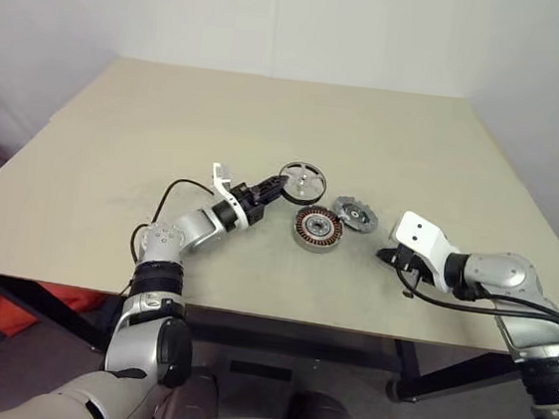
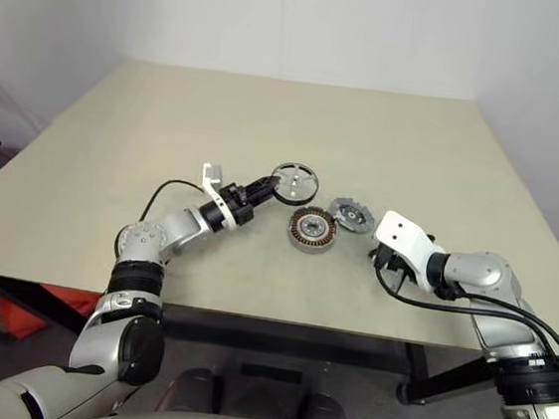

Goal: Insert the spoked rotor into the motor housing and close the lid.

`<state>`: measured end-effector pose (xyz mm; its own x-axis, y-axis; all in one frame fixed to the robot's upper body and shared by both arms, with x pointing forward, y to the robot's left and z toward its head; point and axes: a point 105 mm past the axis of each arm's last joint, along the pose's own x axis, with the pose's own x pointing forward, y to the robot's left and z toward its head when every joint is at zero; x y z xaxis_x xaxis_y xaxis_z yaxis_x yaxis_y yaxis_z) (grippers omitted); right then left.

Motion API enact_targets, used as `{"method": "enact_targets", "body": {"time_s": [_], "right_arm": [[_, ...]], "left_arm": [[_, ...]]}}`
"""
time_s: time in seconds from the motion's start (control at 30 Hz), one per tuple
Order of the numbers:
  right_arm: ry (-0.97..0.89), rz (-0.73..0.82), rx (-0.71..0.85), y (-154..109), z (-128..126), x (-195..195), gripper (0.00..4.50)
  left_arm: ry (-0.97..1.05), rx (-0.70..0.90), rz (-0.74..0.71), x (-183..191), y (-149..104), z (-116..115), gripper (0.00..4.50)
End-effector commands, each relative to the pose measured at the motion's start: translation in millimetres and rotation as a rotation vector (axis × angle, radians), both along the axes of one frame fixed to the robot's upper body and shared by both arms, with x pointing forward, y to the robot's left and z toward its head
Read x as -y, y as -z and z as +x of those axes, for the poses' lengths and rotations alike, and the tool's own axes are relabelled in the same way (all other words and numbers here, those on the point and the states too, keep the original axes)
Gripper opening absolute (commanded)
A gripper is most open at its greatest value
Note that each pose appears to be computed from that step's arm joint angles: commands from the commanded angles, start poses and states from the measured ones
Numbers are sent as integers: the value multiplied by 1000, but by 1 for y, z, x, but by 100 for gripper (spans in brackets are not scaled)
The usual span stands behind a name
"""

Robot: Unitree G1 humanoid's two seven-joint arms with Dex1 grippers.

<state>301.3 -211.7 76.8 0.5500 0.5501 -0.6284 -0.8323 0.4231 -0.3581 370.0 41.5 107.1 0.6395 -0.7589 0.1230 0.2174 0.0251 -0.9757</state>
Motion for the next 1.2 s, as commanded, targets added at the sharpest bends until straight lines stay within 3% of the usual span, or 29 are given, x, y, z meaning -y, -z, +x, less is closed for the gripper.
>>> {"method": "enact_targets", "body": {"time_s": [0.03,0.23,0.53,1.2], "right_arm": [[-3,24,74,-19,4,-6,0],[22,27,93,-20,3,-8,0],[40,35,112,-22,4,-8,0],[31,32,126,-25,14,-10,0]], "left_arm": [[64,24,7,19,-8,0,40],[130,-22,57,40,7,-4,40],[150,-75,103,43,29,-9,40],[89,-93,122,26,38,-6,40]]}}
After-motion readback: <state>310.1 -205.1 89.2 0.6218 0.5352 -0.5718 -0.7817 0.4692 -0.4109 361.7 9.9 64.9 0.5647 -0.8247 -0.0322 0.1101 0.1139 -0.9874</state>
